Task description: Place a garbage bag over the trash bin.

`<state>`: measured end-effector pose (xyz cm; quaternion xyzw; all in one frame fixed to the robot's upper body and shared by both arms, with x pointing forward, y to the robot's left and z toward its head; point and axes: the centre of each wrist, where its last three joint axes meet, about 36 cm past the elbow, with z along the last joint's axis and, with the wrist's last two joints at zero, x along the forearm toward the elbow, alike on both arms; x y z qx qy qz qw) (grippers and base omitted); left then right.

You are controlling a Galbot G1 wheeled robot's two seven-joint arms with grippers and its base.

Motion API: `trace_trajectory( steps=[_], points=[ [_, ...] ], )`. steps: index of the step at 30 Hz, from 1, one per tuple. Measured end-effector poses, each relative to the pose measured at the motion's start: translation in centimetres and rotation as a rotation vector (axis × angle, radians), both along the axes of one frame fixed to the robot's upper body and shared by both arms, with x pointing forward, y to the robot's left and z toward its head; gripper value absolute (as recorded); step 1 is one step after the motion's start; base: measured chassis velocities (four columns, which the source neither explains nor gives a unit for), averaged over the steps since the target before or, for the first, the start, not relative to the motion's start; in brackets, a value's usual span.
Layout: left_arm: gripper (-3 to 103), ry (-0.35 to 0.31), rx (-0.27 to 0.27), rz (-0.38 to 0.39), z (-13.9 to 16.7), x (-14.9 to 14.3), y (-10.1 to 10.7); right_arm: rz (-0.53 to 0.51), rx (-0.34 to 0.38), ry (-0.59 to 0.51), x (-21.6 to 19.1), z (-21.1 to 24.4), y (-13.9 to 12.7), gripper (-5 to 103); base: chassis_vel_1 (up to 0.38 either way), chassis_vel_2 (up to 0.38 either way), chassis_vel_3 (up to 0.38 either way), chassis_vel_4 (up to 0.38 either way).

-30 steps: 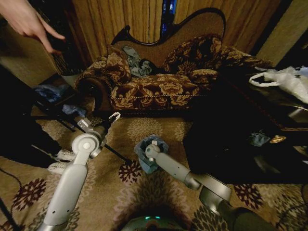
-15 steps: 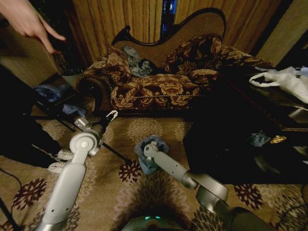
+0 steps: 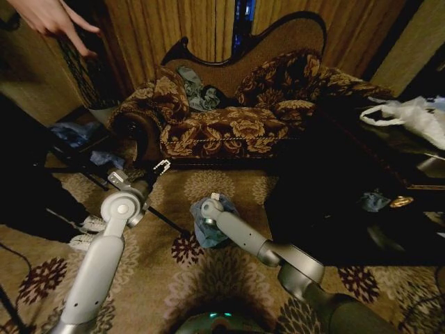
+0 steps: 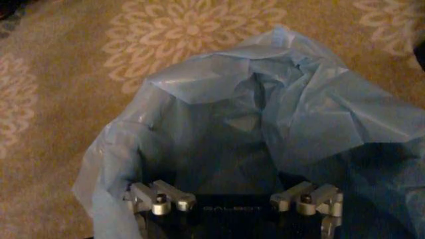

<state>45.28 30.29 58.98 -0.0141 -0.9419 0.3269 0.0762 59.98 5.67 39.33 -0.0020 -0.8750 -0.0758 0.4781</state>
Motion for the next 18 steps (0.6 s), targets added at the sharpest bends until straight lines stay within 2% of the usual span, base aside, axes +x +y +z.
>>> trace_trajectory(
  steps=[2, 7, 10, 18],
  points=[
    [100, -0.001, 0.002, -0.003, 0.0, -0.1, -0.1, 0.013, -0.021, -0.033, 0.5, -2.0, -1.1, 100, 0.000, 0.000, 0.000, 0.000],
    [100, -0.002, 0.008, -0.007, 0.0, -0.4, -0.2, 0.059, -0.040, -0.084, 0.4, -3.2, -1.6, 100, 0.000, 0.000, 0.000, 0.000],
    [100, 0.000, 0.008, -0.005, 0.0, -0.4, -0.2, 0.124, -0.055, -0.143, 0.1, -4.0, -2.0, 100, 0.000, 0.000, 0.000, 0.000],
    [100, -0.007, 0.015, -0.014, 0.2, -0.7, -0.5, 0.101, -0.117, -0.161, 1.7, -7.2, -5.2, 100, 0.000, 0.000, 0.000, 0.000]
  ],
)
